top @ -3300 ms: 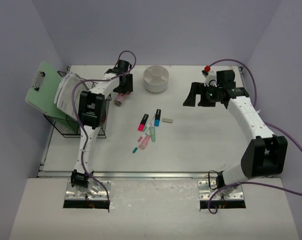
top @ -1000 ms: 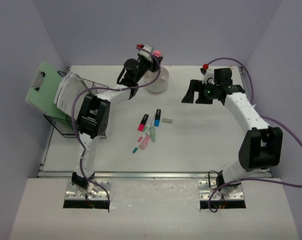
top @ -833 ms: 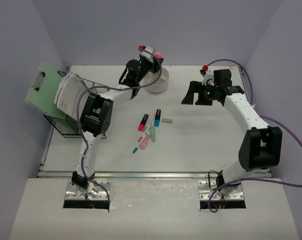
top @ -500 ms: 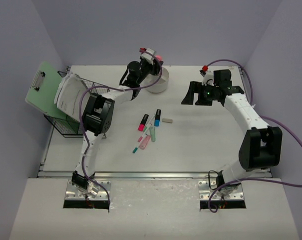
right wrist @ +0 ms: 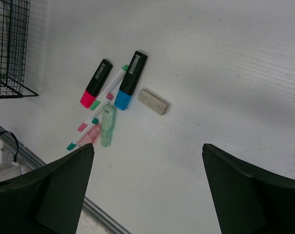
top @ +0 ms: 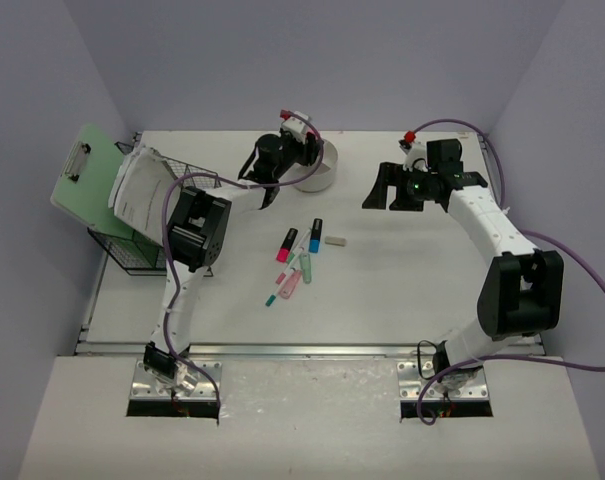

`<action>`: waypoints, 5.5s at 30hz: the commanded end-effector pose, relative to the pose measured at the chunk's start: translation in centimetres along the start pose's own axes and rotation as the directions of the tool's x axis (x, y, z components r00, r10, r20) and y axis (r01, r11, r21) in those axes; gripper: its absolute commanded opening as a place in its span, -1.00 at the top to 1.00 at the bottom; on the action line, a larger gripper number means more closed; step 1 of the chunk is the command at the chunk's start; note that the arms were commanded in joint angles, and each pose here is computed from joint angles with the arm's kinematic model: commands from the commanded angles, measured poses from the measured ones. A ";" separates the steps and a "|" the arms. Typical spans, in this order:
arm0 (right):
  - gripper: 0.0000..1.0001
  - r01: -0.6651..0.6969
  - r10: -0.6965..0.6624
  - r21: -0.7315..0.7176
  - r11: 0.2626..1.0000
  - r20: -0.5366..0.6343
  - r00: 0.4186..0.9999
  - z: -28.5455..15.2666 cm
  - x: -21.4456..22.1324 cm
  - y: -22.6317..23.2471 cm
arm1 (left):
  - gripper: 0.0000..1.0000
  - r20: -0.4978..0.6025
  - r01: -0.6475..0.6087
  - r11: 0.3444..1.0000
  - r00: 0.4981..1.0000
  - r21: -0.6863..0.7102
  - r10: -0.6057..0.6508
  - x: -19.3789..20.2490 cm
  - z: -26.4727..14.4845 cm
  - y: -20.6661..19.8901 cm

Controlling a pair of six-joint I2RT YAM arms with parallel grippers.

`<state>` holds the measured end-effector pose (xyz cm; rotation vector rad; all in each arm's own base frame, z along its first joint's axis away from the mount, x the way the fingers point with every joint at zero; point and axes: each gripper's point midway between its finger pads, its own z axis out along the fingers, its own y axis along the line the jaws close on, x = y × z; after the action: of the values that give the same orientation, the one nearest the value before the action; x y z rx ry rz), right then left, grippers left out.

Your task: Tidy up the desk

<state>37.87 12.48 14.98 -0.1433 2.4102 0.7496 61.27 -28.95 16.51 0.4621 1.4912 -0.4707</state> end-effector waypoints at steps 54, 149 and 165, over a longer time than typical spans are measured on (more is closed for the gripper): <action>-0.06 0.768 -0.849 -0.394 -0.506 0.383 -0.363 11.4 8.5 10.2 | -1.00 -0.424 0.433 0.900 0.809 -0.040 -0.408 -5.4 -26.7 -0.9; 1.00 0.363 -0.473 0.307 0.880 0.642 0.603 4.6 -22.3 6.3 | -1.00 -0.211 0.473 0.877 0.851 -0.091 -0.481 -10.3 -27.1 3.2; 1.00 0.163 -0.304 0.260 0.952 0.722 0.621 10.5 -25.2 2.4 | -1.00 -0.235 0.505 0.858 0.826 -0.099 -0.513 -9.3 -25.6 2.6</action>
<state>61.13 18.39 20.56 -0.1400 1.6919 0.3265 40.04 -12.25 22.27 0.0673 1.9615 -0.8503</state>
